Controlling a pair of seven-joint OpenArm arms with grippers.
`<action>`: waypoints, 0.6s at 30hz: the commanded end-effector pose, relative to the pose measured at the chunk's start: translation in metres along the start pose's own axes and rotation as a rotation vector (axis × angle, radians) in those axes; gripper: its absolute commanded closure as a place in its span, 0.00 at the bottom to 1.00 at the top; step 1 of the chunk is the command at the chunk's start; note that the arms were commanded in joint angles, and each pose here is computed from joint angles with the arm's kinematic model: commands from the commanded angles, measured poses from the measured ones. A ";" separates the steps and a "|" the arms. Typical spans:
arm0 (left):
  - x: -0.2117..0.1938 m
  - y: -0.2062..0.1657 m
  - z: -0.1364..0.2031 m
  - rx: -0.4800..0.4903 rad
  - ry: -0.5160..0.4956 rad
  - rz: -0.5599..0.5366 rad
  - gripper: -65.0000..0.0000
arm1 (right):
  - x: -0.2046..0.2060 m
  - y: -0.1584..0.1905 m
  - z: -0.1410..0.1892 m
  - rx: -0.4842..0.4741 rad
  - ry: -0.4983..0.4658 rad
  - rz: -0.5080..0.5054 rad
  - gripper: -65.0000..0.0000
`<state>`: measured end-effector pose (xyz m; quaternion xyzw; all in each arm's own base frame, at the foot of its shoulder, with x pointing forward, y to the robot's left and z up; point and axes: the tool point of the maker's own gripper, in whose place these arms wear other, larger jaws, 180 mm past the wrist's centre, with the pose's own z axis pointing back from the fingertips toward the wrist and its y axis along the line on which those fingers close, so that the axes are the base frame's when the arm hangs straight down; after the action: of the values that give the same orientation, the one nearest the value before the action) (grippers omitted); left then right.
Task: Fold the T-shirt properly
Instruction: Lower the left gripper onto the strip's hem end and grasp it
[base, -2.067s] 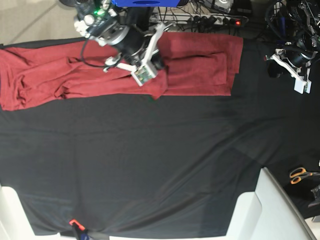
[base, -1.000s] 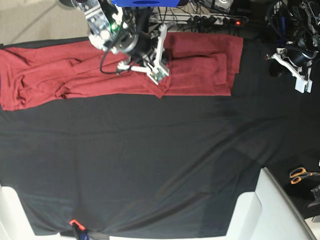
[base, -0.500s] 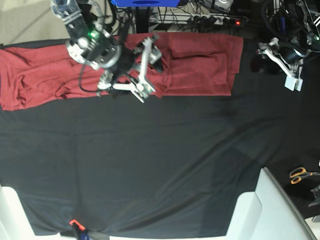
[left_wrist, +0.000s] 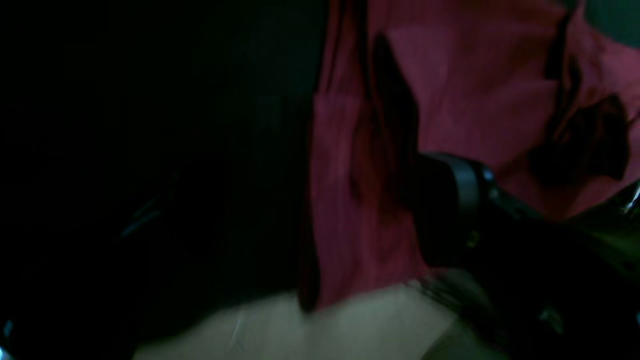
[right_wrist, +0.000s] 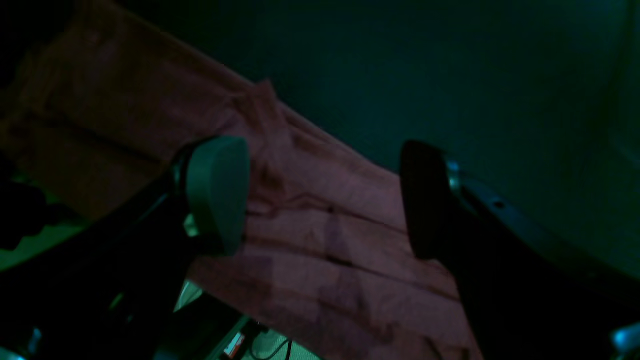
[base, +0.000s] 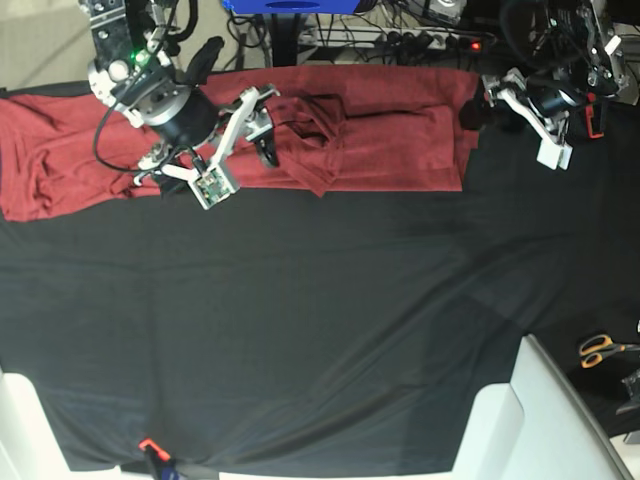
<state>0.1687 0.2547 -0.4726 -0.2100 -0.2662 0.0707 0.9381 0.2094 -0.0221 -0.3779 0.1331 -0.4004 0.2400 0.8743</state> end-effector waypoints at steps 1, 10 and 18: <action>-0.010 0.002 -0.004 0.009 0.041 0.005 0.15 | 0.010 0.002 0.002 0.006 -0.041 -0.004 0.32; -0.041 -0.039 -0.043 -0.117 0.126 -0.017 0.16 | 0.009 0.001 0.002 0.006 -0.039 -0.003 0.32; -0.052 -0.053 -0.050 -0.148 0.146 -0.010 0.36 | 0.008 0.001 0.002 0.006 -0.035 -0.003 0.32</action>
<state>0.1904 0.1786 -0.4867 -0.3052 -0.2910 0.0562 0.9050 0.2080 -0.0224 -0.3794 0.1330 -0.3979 0.2403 0.8754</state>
